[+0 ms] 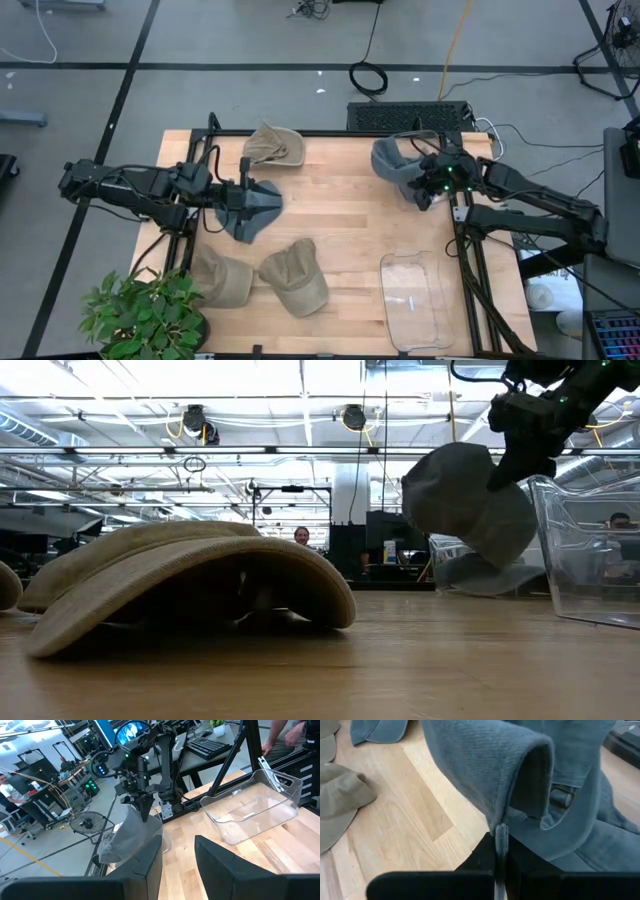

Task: Pick & Place hat
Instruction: Put the right blue cap into the top transparent bin

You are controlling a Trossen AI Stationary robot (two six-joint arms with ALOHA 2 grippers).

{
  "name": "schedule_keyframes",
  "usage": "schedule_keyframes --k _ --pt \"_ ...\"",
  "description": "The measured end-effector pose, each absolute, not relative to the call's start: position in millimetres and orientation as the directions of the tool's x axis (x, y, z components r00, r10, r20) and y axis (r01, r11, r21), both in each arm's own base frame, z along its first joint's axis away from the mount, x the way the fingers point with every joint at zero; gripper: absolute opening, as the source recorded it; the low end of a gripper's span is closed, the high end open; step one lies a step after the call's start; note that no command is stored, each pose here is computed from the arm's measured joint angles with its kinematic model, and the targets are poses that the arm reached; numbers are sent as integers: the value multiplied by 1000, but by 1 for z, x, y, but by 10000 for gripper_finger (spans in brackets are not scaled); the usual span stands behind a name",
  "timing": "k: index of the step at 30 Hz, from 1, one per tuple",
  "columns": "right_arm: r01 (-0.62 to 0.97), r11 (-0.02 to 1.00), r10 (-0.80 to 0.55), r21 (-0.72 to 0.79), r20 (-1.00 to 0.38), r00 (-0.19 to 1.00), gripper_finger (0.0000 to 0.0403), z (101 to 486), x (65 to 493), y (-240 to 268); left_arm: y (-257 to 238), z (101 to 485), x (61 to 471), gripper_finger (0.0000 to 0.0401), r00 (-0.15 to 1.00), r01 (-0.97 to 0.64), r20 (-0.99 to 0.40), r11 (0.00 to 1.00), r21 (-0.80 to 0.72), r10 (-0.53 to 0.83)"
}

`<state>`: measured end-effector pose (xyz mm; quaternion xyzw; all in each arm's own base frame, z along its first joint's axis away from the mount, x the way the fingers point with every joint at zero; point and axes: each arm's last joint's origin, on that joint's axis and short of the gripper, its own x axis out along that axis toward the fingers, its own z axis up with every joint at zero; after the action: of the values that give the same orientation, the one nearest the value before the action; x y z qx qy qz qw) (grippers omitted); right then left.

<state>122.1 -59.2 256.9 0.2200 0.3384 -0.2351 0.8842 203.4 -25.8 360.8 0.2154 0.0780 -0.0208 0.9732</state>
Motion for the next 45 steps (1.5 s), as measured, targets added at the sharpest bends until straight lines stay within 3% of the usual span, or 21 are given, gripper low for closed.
schedule_keyframes --k 8,30,36,45 --pt "409 827 -164 385 -530 832 0 251 140 -62 -26 361 203 124 987 74 -160 906 416 -7" --pt "475 782 -233 403 -518 823 3 219 142 -66 -26 361 203 124 987 74 -160 906 416 -7" --pt "513 768 -303 384 -487 819 37 222 140 -67 -26 361 203 124 987 74 -160 906 417 -7" --pt "642 734 -447 222 -553 703 138 216 133 -69 -26 361 203 124 987 74 -160 906 416 -7"
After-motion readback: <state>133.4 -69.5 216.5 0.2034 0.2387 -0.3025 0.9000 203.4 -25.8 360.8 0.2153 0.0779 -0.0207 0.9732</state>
